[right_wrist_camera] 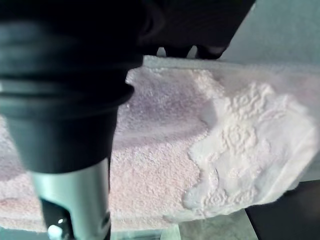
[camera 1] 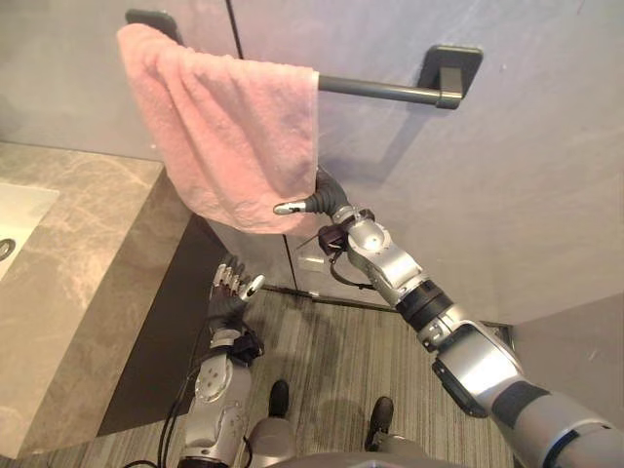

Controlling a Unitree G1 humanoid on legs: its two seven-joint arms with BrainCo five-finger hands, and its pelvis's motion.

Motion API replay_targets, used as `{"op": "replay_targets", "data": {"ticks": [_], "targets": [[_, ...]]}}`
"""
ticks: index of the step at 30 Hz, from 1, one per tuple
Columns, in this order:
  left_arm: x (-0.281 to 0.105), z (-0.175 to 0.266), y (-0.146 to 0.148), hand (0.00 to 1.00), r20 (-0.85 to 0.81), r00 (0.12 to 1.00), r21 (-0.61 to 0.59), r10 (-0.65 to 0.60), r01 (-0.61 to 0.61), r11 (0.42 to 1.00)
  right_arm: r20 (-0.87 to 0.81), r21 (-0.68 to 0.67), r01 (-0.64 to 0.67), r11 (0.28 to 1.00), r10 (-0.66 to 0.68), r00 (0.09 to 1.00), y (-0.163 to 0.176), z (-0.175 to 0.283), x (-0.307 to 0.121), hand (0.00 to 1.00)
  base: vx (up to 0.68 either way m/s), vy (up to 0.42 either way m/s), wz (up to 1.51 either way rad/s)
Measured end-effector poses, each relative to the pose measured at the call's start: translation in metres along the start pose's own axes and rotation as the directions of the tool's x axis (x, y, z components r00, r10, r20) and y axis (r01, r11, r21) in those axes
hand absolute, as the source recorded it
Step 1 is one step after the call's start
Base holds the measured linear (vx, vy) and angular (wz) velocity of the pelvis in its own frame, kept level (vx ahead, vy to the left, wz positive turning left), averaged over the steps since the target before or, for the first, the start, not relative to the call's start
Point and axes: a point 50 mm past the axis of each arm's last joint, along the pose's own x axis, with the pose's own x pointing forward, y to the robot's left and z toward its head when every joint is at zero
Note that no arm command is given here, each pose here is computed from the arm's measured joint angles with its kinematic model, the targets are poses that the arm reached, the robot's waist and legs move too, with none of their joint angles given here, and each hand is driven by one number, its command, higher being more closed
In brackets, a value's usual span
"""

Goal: Organize washtable

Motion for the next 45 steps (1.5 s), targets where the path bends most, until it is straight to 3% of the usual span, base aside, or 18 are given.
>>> {"op": "replay_targets", "data": {"ticks": [1,2,9,23,33,45], "targets": [[0.000,0.003,-0.001,0.00,0.010,1.000,-0.004,-0.002,0.002,1.000,-0.002,0.004,0.006,1.000,-0.006,1.000,0.000,0.000,0.000,0.00,-0.02,-0.003,0.24],[0.000,0.004,-0.001,0.00,0.017,1.000,-0.006,-0.001,0.002,1.000,0.000,0.004,0.009,1.000,-0.009,1.000,0.000,0.000,0.001,1.00,-0.02,-0.003,0.13],[0.002,0.026,-0.009,0.00,0.119,0.993,-0.031,-0.017,0.020,0.999,0.051,0.026,0.089,0.996,-0.090,0.995,-0.015,0.023,0.011,1.00,-0.01,-0.002,0.02],[0.005,0.073,0.018,0.00,0.327,0.937,-0.036,0.119,-0.113,0.993,0.010,0.099,0.209,0.973,-0.211,0.977,-0.041,0.005,-0.001,1.00,-0.01,0.001,-0.04],[0.005,0.084,0.032,0.00,0.372,0.912,-0.017,0.174,-0.180,0.983,0.009,0.131,0.246,0.960,-0.250,0.968,-0.048,-0.011,-0.021,1.00,-0.01,0.003,-0.09],[0.038,0.079,0.017,0.00,0.339,0.933,0.029,0.124,-0.142,0.989,0.003,0.163,0.245,0.956,-0.249,0.968,-0.040,-0.022,-0.034,1.00,-0.02,0.003,-0.15]]}}
